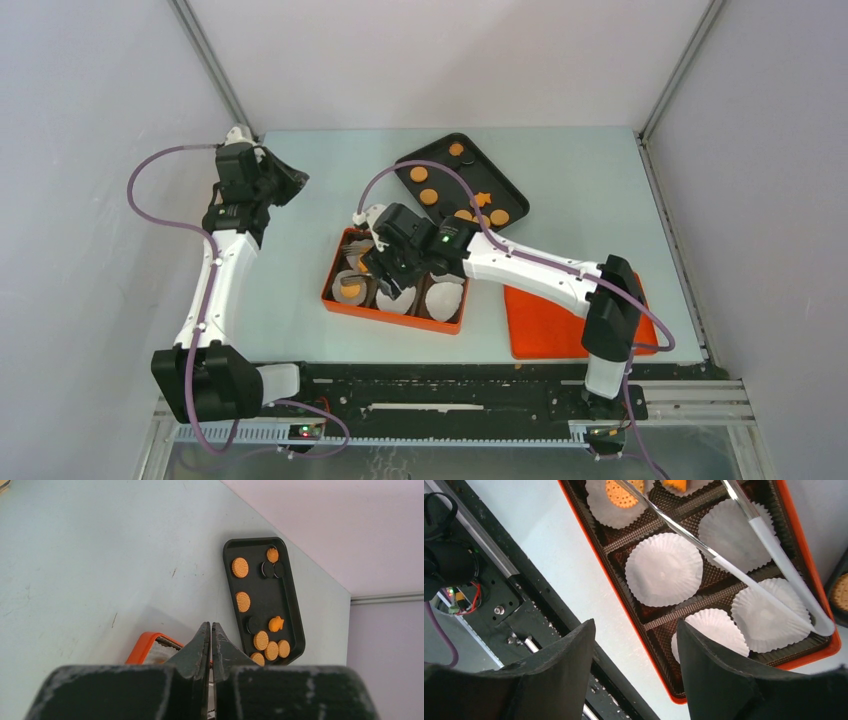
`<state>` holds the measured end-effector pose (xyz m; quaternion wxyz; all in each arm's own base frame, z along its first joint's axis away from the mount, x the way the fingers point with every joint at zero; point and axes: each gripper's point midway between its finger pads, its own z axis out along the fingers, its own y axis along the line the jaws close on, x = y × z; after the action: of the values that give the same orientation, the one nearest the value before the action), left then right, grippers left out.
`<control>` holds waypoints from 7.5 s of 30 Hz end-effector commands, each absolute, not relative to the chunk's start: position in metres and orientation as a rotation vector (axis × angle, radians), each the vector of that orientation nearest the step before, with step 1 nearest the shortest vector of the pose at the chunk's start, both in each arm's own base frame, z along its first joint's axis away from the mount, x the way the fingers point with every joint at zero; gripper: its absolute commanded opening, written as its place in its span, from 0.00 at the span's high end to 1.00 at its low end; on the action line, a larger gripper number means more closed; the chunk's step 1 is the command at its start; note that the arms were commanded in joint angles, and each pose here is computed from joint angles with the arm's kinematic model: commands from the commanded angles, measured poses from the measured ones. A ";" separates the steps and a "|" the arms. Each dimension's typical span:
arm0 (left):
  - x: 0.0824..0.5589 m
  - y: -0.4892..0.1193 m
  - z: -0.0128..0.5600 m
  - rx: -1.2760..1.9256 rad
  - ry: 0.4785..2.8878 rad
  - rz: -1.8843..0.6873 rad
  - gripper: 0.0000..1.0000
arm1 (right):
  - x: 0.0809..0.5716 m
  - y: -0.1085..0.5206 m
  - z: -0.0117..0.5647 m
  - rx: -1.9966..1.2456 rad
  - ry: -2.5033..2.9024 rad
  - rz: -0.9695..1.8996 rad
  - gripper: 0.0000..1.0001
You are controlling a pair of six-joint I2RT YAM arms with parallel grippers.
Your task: Pack the cookies
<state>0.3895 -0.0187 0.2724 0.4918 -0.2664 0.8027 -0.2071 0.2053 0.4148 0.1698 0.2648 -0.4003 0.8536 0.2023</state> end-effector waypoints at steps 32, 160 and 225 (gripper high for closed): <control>0.393 -0.029 0.277 -0.587 1.936 -0.569 0.95 | 0.309 0.379 0.122 -1.088 2.176 0.154 0.42; 0.390 -0.084 0.296 -0.430 1.961 -0.621 0.95 | 0.462 0.110 0.142 -0.030 2.458 -0.059 0.94; 0.406 -0.119 0.261 -0.372 2.064 -0.670 0.97 | 0.491 0.029 0.028 0.110 2.840 -0.112 0.29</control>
<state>0.4002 -0.1147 0.2408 0.4270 -0.1705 0.8473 -0.2659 0.4892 0.0311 0.0291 0.1606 0.0530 0.9847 -0.0426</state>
